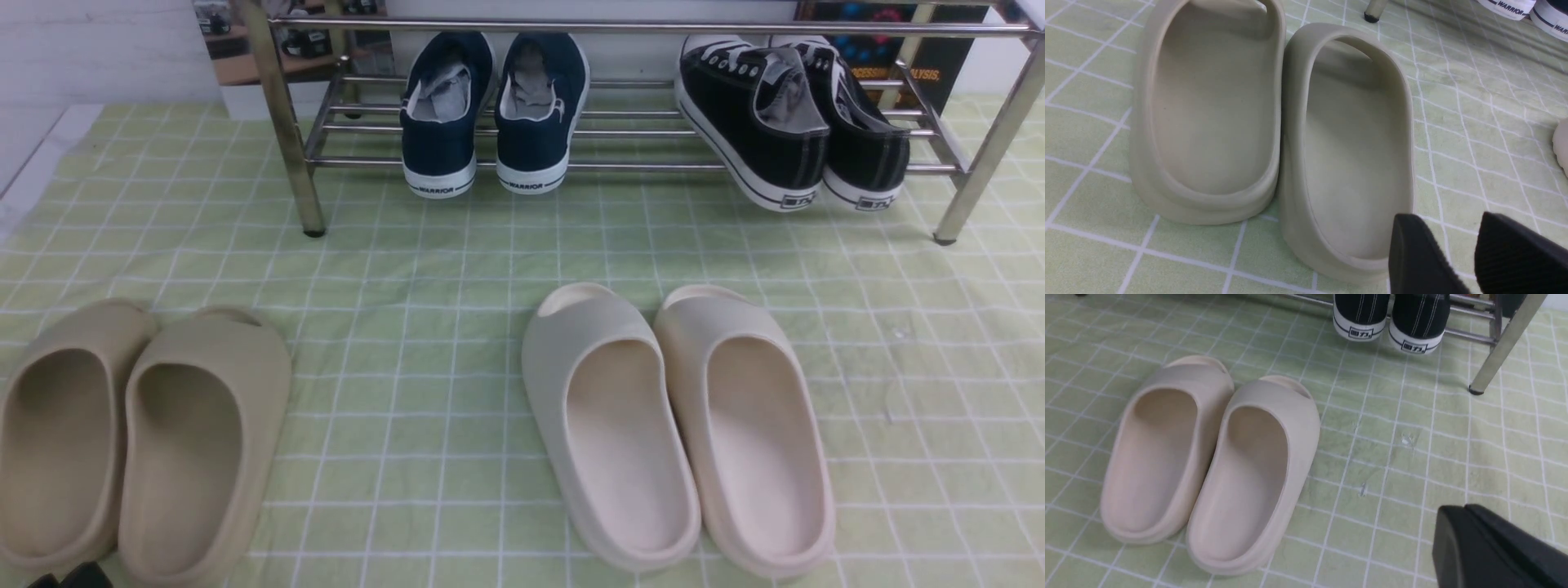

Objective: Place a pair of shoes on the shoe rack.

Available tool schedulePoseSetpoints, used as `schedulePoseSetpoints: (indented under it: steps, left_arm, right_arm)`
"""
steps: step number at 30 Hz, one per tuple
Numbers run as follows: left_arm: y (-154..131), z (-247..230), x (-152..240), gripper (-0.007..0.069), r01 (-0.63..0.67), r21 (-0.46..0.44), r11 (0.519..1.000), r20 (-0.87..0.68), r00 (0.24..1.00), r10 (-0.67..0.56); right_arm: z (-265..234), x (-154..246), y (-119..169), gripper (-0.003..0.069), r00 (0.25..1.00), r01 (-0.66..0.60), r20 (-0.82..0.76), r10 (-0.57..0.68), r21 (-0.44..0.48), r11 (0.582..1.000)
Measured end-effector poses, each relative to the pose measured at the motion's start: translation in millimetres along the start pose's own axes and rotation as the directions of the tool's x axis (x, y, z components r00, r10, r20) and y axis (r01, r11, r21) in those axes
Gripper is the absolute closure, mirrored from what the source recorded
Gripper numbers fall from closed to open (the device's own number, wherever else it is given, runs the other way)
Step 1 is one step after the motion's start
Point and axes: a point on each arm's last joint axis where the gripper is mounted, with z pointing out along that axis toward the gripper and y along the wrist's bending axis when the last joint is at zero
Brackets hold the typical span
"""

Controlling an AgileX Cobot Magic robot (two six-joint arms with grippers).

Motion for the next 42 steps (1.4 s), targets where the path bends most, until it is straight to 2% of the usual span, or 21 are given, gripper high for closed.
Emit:
schedulePoseSetpoints:
  steps: [6,10,14,17,19,23,27,30,35,42]
  left_arm:
    - [0,0,0,0.0387,0.0,0.0,1.0,0.0,1.0,0.0]
    - [0,0,0,0.0387,0.0,0.0,1.0,0.0,1.0,0.0]
    - [0,0,0,0.0387,0.0,0.0,1.0,0.0,1.0,0.0]
    - [0,0,0,0.0387,0.0,0.0,1.0,0.0,1.0,0.0]
    - [0,0,0,0.0387,0.0,0.0,1.0,0.0,1.0,0.0]
    - [0,0,0,0.0387,0.0,0.0,1.0,0.0,1.0,0.0]
    - [0,0,0,0.0387,0.0,0.0,1.0,0.0,1.0,0.0]
    - [0,0,0,0.0387,0.0,0.0,1.0,0.0,1.0,0.0]
    - [0,0,0,0.0387,0.0,-0.001,1.0,-0.002,1.0,0.0]
    - [0,0,1,0.0386,0.0,-0.005,1.0,-0.013,1.0,0.0]
  right_arm:
    - [2,4,-3,0.0654,0.999,0.027,-0.023,-0.026,0.028,0.999]
    - [10,11,-1,0.0654,1.0,0.004,-0.013,-0.004,0.01,1.0]
    - [13,27,-2,0.0655,0.99,0.004,0.141,-0.01,0.038,0.999]
    - [20,52,-5,0.0662,0.953,0.004,0.301,-0.035,0.103,0.995]
    - [25,65,-6,0.0663,0.939,-0.017,0.342,-0.028,0.127,0.992]
    - [39,112,-11,0.0663,0.893,-0.167,0.444,0.068,0.189,0.968]
    - [53,147,-15,0.0663,0.897,-0.259,0.421,0.135,0.252,0.932]
    - [55,155,-16,0.0663,0.911,-0.286,0.375,0.174,0.268,0.92]
    - [58,164,-14,0.0663,0.937,-0.291,0.276,0.215,0.273,0.917]
    - [58,167,-13,0.0663,0.946,-0.285,0.232,0.226,0.264,0.922]
